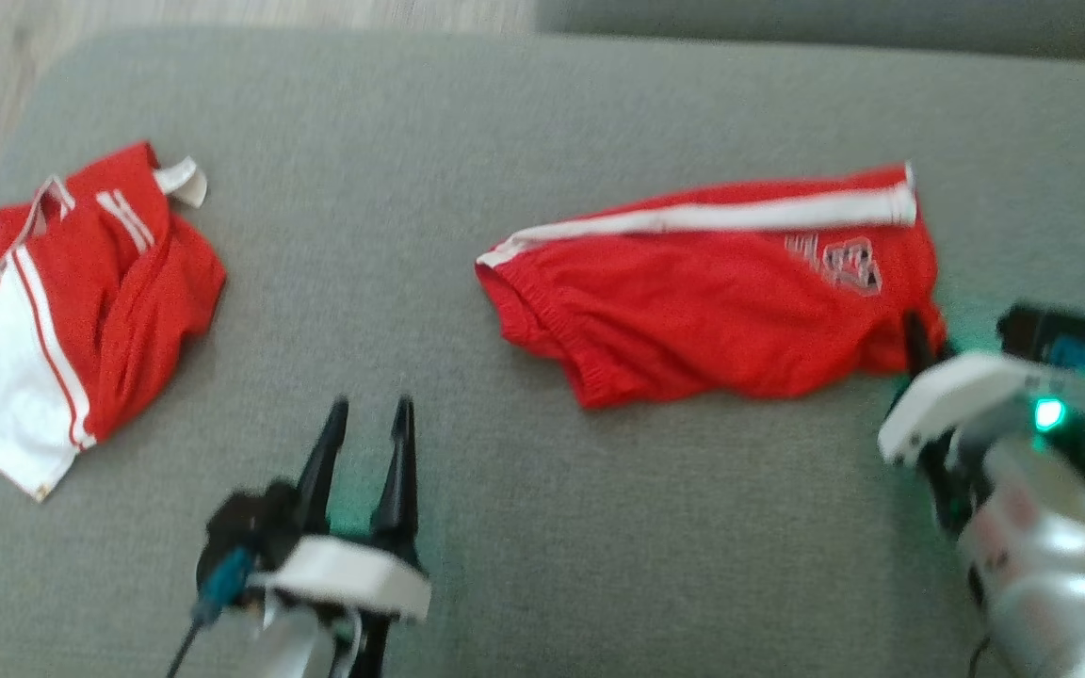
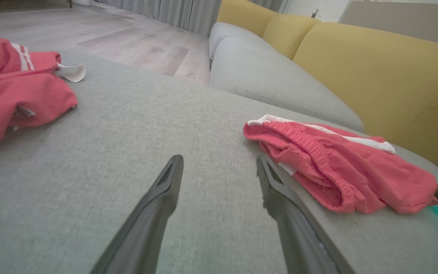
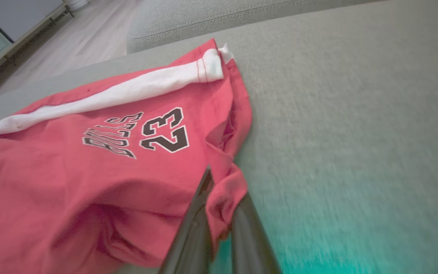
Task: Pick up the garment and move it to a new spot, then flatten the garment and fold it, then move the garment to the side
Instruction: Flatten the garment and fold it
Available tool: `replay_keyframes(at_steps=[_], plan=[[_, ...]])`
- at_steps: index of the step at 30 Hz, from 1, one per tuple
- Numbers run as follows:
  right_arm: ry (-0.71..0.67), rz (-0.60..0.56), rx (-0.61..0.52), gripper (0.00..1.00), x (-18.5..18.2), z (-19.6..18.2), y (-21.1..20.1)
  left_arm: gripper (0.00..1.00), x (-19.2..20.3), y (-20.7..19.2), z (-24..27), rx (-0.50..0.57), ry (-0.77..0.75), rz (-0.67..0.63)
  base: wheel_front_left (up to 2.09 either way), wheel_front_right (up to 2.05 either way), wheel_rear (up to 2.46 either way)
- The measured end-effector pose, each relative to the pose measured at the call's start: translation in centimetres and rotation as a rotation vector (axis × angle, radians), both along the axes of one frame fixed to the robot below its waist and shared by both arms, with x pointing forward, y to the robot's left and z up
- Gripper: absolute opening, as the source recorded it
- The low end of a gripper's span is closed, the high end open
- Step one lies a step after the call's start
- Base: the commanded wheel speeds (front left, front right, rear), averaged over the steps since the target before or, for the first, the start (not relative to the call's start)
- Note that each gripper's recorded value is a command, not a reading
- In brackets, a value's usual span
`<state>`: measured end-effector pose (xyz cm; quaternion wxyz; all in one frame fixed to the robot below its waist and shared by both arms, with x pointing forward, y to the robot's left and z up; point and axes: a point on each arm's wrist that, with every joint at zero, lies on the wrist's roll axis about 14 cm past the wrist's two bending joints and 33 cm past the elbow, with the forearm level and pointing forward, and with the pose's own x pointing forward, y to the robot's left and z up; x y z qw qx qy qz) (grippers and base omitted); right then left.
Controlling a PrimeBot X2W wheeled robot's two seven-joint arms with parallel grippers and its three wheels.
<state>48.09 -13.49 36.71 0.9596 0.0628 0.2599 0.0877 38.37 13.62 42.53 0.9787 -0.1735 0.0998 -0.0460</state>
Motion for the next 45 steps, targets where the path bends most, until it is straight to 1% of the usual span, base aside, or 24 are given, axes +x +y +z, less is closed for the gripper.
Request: replay_keyframes(at_steps=[3,7,10,13,15,19,21,23,25,27,30,31,32,33,35,38,41,45], plan=[[0.006,-0.045,0.044,0.00,-2.4,0.0,-0.6,1.00,-1.9,0.1,-0.4,0.006,0.015,0.006,0.00,0.00,0.00],[0.005,-0.118,0.088,0.00,-5.5,0.0,-2.4,1.00,-4.1,-0.4,-0.7,0.019,0.022,-0.014,0.00,0.00,0.00],[0.002,-0.162,0.097,0.00,-7.4,0.0,-4.0,1.00,-5.3,-0.3,-0.7,0.016,0.019,-0.009,0.00,0.00,0.00],[-0.016,-0.182,0.096,0.00,-8.0,0.4,-5.1,1.00,-6.1,-0.2,-0.8,0.019,0.019,-0.011,0.00,0.00,0.00],[-0.068,-0.161,0.098,0.00,-7.2,1.6,-4.8,1.00,-6.5,-0.1,-0.8,0.020,0.019,-0.005,0.00,0.00,0.00],[-0.183,-0.060,0.110,0.00,-4.9,4.7,-1.7,1.00,-6.8,0.1,-0.7,0.019,0.017,0.001,0.00,0.00,0.00],[-0.236,0.014,0.133,0.00,-4.0,6.5,1.3,1.00,-7.1,0.1,-0.7,0.018,0.016,0.000,0.00,0.00,0.00],[-0.283,0.105,0.174,0.00,-3.6,8.4,5.4,1.00,-7.3,0.2,-0.7,0.019,0.016,0.006,0.00,0.00,0.00],[-0.298,0.212,0.212,0.00,-4.2,9.6,9.9,1.00,-7.6,0.6,-0.7,0.019,0.014,0.020,0.00,0.00,0.00],[-0.280,0.310,0.232,0.00,-5.5,9.9,13.6,1.00,-8.0,1.0,-0.7,0.019,0.016,0.033,0.00,0.00,0.00],[-0.240,0.424,0.236,0.00,-7.6,9.3,17.0,1.00,-8.6,1.4,-0.8,0.020,0.018,0.051,0.00,0.00,0.00],[-0.225,0.439,0.240,0.35,-8.0,9.0,17.5,1.00,-8.7,1.5,-0.9,0.020,0.019,0.052,0.00,0.00,0.00],[-0.203,0.460,0.229,1.00,-8.5,8.4,17.9,1.00,-8.9,1.5,-1.0,0.019,0.022,0.052,0.00,0.00,0.00],[-0.193,0.482,0.224,1.00,-9.0,8.1,18.4,1.00,-9.1,1.5,-1.0,0.018,0.024,0.052,0.00,0.00,0.00],[-0.182,0.507,0.253,1.00,-10.1,8.0,19.3,1.00,-9.2,1.5,-1.0,0.020,0.023,0.053,0.00,0.00,0.00],[-0.183,0.518,0.273,1.00,-11.3,7.8,19.6,1.00,-8.9,1.5,-1.0,0.034,0.020,0.045,0.00,0.00,0.00],[-0.198,0.447,0.282,1.00,-10.8,7.6,17.8,1.00,-8.4,1.6,-0.8,0.053,0.012,0.039,0.00,0.00,0.00],[-0.232,0.289,0.254,1.00,-8.7,7.6,12.9,1.00,-7.4,1.8,-0.2,0.088,-0.009,0.036,0.00,0.00,0.00]])
